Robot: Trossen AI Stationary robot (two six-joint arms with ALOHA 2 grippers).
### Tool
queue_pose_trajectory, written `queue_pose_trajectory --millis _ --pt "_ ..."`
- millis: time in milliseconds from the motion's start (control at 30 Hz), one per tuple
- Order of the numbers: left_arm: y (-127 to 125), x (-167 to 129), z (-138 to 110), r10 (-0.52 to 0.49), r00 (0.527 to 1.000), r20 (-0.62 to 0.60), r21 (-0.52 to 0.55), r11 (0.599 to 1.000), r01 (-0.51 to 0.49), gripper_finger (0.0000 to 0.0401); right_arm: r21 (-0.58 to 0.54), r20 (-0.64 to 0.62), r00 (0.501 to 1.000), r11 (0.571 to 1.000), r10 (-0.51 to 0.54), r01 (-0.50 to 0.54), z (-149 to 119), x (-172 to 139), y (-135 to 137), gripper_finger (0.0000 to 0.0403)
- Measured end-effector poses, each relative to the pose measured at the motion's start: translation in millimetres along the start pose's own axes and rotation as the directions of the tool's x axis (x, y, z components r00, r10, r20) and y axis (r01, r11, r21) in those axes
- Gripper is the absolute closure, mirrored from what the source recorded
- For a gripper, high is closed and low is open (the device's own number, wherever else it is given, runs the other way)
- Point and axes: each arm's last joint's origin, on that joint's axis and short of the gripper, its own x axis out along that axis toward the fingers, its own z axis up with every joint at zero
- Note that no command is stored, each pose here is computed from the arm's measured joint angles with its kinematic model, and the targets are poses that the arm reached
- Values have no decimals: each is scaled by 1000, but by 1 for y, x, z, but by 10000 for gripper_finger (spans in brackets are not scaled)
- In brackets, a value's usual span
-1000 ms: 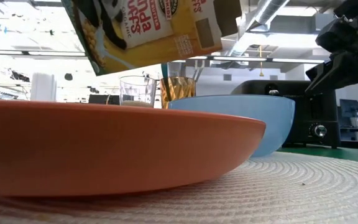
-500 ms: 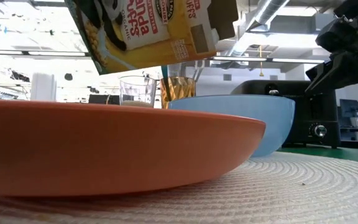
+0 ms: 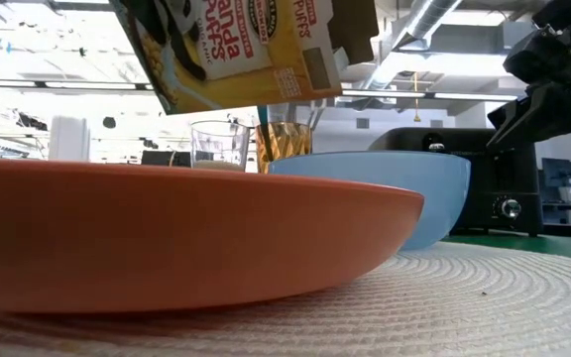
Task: Arrange a breakfast setting
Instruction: Pour the cereal from the cereal box on the blue bowl
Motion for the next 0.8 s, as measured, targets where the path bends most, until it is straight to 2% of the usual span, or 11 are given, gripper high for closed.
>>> queue_pose_trajectory --millis 300,800 --pt "3 0 1 74 997 -10 46 996 -73 160 0 0 1000 1000 0 0 0 0 0 301" --pt "6 1 4 109 994 10 87 990 -110 161 0 0 1000 1000 0 0 0 0 0 301"
